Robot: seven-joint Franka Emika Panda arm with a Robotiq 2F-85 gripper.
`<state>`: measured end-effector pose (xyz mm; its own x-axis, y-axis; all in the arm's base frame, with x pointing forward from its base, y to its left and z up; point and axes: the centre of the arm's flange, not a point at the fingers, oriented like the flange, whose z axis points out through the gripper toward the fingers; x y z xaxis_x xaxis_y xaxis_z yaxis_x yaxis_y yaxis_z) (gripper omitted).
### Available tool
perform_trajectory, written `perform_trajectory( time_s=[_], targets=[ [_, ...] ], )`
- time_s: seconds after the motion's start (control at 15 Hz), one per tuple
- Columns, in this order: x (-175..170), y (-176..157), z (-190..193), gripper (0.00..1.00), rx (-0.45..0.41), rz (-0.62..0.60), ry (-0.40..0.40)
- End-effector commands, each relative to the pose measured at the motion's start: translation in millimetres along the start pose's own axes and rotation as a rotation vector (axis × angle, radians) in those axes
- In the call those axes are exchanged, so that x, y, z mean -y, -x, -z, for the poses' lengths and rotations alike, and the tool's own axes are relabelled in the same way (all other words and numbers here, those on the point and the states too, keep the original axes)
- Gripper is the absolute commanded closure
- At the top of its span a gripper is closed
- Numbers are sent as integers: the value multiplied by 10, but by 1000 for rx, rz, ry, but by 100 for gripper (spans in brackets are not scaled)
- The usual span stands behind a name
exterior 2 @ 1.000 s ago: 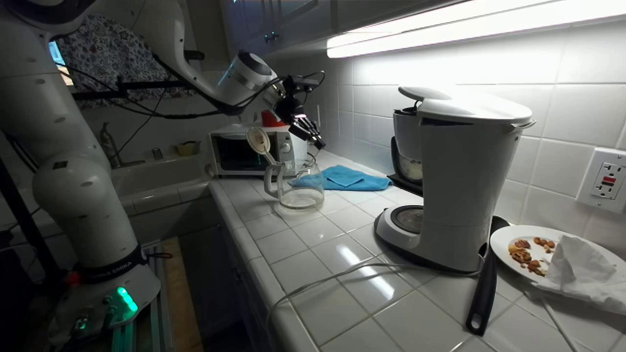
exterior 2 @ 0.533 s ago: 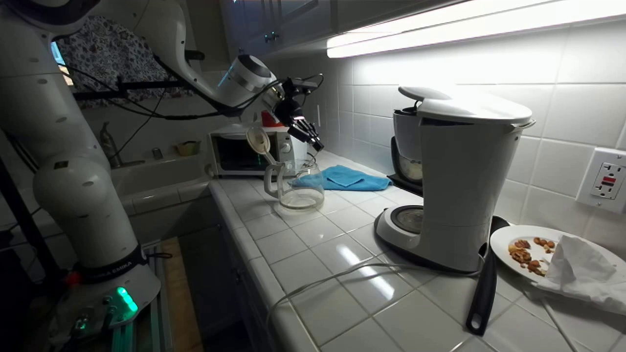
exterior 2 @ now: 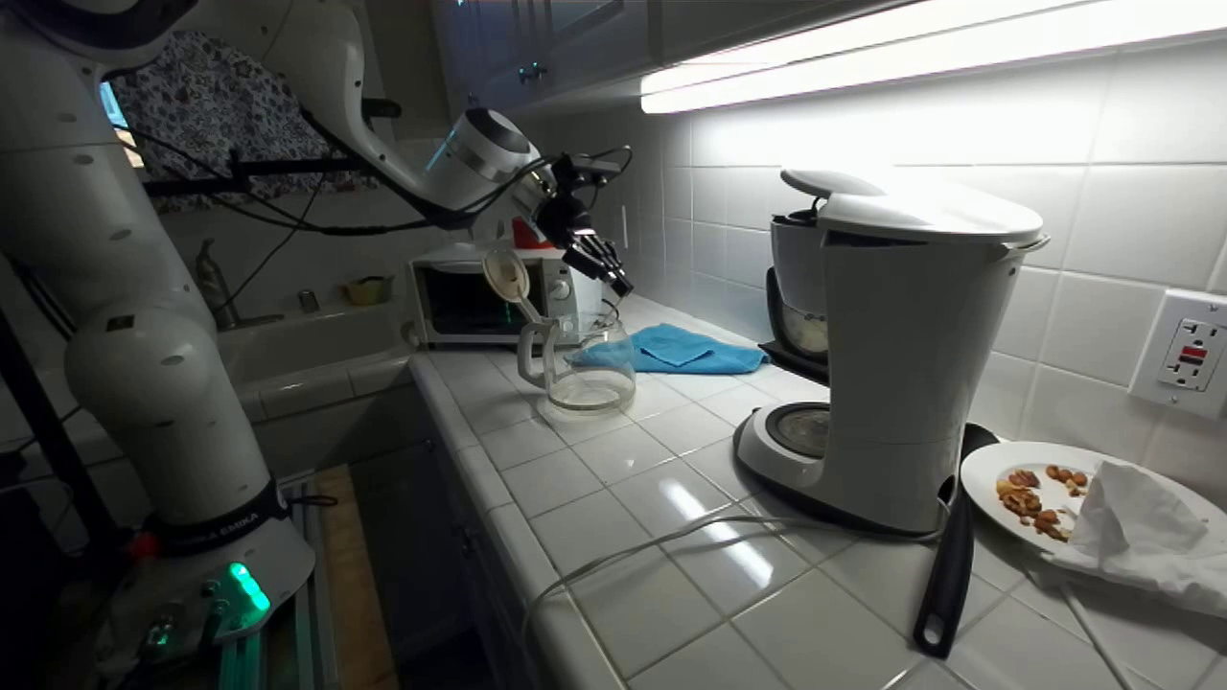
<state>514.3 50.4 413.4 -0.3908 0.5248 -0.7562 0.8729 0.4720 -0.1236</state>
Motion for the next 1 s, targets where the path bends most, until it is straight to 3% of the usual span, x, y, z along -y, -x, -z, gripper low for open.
perform_trajectory(
  time_s=[0.0, 0.93],
  targets=[
    [-36, -85, -5, 95, 23, 26, 2],
    [-128, -111, -245, 96, 72, 38, -11]
  ],
)
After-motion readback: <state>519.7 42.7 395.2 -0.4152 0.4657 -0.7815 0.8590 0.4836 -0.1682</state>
